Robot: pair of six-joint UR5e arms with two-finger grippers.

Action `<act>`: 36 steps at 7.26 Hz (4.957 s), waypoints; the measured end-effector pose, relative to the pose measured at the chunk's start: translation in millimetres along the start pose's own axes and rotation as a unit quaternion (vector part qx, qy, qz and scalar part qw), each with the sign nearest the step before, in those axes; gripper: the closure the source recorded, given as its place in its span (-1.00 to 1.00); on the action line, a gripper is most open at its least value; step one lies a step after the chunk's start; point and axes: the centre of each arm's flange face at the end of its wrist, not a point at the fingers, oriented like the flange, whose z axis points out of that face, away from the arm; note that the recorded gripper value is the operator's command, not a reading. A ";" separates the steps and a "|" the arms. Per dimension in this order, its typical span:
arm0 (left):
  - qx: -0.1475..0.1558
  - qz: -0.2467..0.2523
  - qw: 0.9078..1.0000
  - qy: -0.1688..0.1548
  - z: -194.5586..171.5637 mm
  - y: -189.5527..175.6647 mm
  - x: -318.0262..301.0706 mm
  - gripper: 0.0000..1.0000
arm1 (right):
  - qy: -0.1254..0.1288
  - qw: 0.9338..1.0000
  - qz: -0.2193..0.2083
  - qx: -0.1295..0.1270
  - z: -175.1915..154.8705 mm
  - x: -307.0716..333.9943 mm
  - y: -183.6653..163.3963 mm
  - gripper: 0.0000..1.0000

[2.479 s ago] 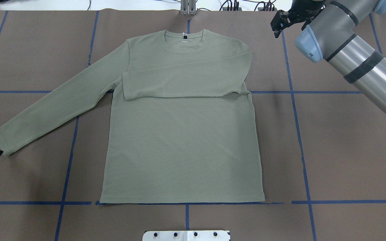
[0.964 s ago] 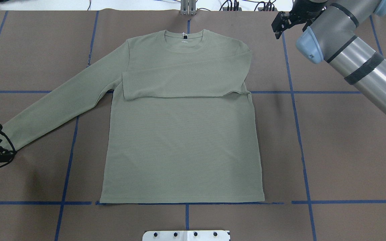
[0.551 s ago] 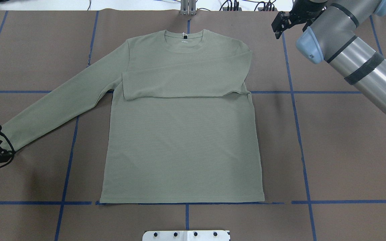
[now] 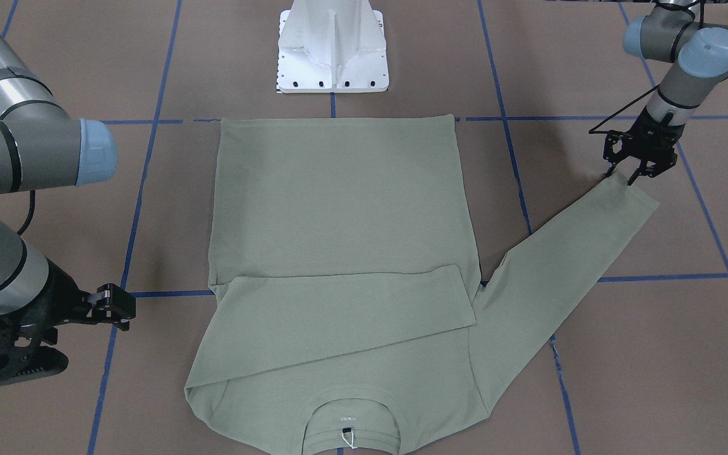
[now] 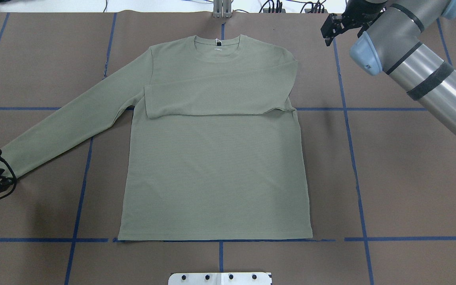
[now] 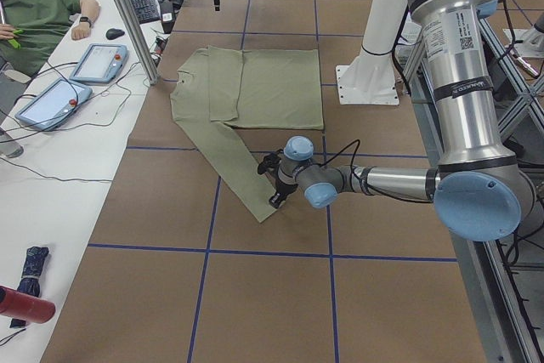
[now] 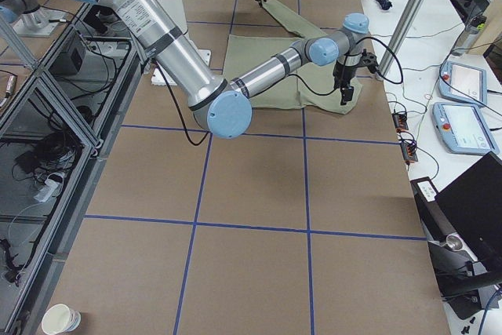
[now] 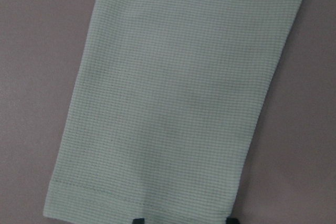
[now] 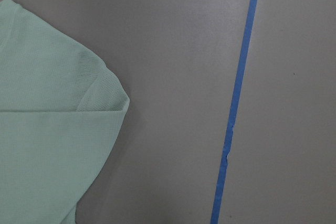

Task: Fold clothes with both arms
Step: 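Lower the left gripper and grasp the cuff of the other sleeve, then carry the sleeve with the left gripper across the shirt body, then release the sleeve and raise the left gripper off the shirt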

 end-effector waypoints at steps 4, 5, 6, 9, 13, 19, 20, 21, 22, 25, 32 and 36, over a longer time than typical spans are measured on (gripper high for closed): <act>0.020 0.003 1.000 0.005 -14.5 -12.9 6.3 1.00 | 0.001 1.000 0.000 -0.001 2.0 0.9 0.7 -1.00; 0.042 0.004 0.999 0.008 -32.0 -26.9 10.6 1.00 | 0.003 1.000 0.002 -0.003 4.2 6.1 1.9 -1.00; 0.073 -0.002 0.997 0.007 -54.5 -50.5 8.2 1.00 | 0.005 1.000 0.002 -0.005 6.0 18.0 3.3 -1.00; 0.135 -0.051 0.989 0.016 -124.3 -182.1 -5.3 1.00 | 0.018 0.999 -0.035 -0.007 0.3 82.4 4.8 -1.00; 0.145 -0.178 0.972 0.044 -201.8 -393.9 74.5 1.00 | 0.025 0.999 -0.039 -0.007 -1.5 106.0 6.7 -1.00; 0.161 -0.235 0.947 0.151 -138.1 -518.0 314.2 1.00 | 0.027 0.999 -0.036 -0.004 -3.3 106.1 6.4 -1.00; 0.156 -0.229 0.948 0.158 -125.6 -528.9 346.2 1.00 | 0.028 0.999 -0.035 -0.004 -3.3 106.2 6.6 -1.00; 0.156 -0.226 0.948 0.160 -110.5 -537.4 369.1 1.00 | 0.027 0.999 -0.035 -0.004 -3.4 105.8 6.5 -1.00; 0.158 -0.223 0.948 0.162 -95.9 -540.7 382.4 0.08 | 0.027 0.999 -0.035 -0.004 -2.9 104.9 6.6 -1.00; 0.157 -0.215 0.949 0.170 -83.8 -541.3 397.3 -1.00 | 0.027 0.999 -0.040 -0.006 2.7 98.7 7.6 -1.00; 0.062 -0.033 0.993 0.091 -106.4 -496.3 69.4 -1.00 | 0.027 0.999 0.040 0.007 26.4 -92.8 -3.2 -1.00; 0.057 -0.006 0.993 0.107 -117.2 -438.5 -47.1 -1.00 | 0.078 0.994 0.066 0.044 76.4 -287.0 32.9 -0.85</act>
